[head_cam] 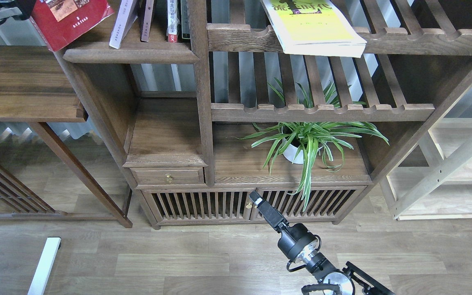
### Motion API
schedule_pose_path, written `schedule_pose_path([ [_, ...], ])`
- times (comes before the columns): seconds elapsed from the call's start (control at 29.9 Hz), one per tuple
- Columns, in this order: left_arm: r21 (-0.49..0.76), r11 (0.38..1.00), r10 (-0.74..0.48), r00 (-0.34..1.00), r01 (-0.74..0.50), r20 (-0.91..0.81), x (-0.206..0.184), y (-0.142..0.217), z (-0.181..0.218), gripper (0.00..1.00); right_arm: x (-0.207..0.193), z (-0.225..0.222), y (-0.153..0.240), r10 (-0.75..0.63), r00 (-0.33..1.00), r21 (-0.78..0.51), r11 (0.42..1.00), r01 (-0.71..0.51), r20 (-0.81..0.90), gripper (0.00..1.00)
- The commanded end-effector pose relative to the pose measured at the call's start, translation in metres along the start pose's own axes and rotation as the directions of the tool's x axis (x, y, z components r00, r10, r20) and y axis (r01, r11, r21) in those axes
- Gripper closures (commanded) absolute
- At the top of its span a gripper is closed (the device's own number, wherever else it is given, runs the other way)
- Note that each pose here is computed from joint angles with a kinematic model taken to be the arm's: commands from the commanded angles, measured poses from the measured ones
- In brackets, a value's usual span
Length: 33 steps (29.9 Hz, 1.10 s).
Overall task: Organize books on shelf
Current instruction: 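Push the red book onto the top shelf beside the other books with left gripper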
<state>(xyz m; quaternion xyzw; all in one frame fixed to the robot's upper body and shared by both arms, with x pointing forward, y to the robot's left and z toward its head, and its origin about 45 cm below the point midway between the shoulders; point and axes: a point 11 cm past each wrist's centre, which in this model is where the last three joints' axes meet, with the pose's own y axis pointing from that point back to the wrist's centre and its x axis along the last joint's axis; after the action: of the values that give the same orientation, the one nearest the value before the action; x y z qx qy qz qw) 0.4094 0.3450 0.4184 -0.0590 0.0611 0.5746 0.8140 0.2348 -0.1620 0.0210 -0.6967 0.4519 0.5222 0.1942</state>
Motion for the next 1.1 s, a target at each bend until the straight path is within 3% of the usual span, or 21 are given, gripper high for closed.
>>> schedule_pose_path([
  [0.0,0.016,1.0,0.004,1.0,-0.004,-0.01,0.002,-0.006,-0.004,0.98,-0.002,0.0,-0.001,-0.007,1.0,0.002,1.0,0.007,0.002,0.01],
  [1.07,0.134,0.991,-0.042,0.995,0.029,0.091,-0.04,-0.076,-0.011,0.99,-0.006,0.017,0.02,-0.029,0.997,0.013,1.0,0.028,0.068,0.01],
])
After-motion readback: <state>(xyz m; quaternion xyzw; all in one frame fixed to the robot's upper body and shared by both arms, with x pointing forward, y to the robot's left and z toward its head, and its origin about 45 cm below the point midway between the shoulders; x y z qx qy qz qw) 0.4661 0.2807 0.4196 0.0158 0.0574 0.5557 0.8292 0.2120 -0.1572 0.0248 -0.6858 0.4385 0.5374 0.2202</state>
